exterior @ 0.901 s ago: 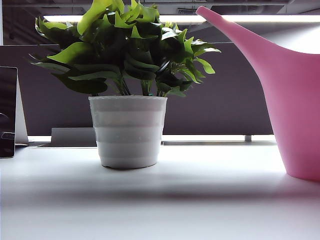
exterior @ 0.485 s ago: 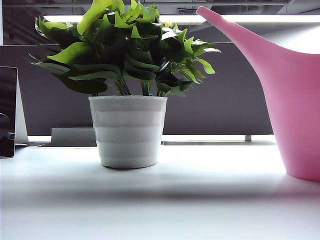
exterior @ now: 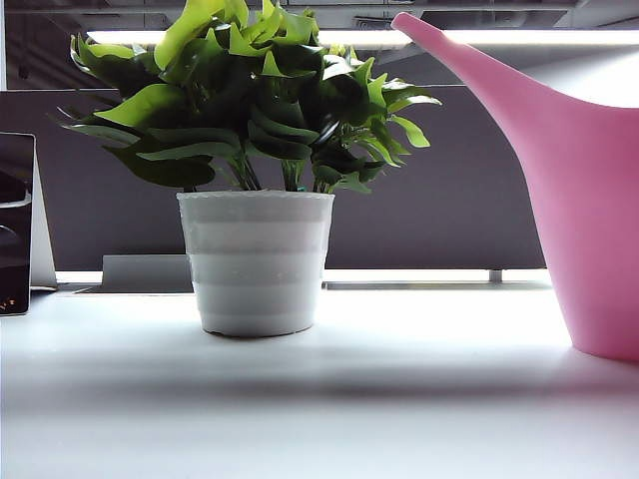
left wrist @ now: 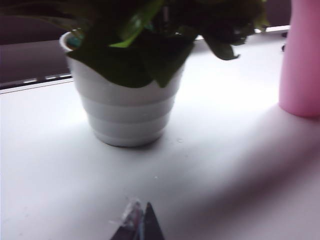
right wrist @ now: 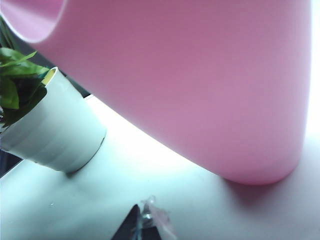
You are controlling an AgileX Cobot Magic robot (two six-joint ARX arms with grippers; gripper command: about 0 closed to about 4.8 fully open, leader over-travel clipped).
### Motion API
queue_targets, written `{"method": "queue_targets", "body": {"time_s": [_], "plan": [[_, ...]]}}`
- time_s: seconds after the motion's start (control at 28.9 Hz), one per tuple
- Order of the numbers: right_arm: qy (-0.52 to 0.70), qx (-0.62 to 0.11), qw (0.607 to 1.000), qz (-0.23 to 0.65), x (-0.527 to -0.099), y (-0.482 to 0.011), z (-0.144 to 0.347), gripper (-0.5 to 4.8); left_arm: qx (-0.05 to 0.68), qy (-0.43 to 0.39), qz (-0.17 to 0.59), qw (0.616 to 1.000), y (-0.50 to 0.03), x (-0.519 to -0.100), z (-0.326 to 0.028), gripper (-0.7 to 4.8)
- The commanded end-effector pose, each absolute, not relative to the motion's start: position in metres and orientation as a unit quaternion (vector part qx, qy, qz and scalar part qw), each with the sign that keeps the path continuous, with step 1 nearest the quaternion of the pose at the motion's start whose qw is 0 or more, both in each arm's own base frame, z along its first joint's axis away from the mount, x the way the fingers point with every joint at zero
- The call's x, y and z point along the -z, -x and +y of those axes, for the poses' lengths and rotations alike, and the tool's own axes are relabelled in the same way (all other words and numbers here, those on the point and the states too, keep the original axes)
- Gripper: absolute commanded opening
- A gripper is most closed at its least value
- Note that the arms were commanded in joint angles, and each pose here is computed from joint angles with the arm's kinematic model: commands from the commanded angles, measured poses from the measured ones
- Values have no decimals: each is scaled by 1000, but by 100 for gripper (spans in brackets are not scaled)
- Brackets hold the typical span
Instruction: Pick up the watering can from the table, water the potted plant, and put the can back.
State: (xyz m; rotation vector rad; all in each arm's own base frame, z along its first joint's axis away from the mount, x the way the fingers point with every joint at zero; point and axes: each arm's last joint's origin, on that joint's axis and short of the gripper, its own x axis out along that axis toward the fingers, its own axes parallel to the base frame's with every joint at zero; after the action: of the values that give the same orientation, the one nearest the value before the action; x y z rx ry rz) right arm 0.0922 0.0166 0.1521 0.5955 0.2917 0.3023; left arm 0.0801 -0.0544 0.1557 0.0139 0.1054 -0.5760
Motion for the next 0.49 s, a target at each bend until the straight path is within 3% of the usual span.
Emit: {"method": "queue_targets", "body": {"time_s": [0.03, 0.14, 0.24, 0.42, 0.45, 0.49], "plan": [[-294, -65, 939, 165, -159, -87, 12, -9, 300, -6, 47, 953, -79, -157, -57, -5], [-254, 26, 951, 174, -172, -77, 6, -9, 308, -7, 47, 950, -78, -156, -58, -5], [-225, 20, 969, 101, -194, -78, 5, -9, 319, -7, 47, 947, -76, -156, -60, -5], [-205, 37, 975, 75, -222, -65, 2, -9, 340, -9, 47, 939, -73, -156, -63, -5], [-197, 46, 976, 83, -225, -62, 2, -2, 340, -8, 47, 939, -73, -156, -63, -5], [-196, 47, 977, 76, -228, -61, 1, 57, 340, -8, 47, 939, -73, -156, -63, -5]]}}
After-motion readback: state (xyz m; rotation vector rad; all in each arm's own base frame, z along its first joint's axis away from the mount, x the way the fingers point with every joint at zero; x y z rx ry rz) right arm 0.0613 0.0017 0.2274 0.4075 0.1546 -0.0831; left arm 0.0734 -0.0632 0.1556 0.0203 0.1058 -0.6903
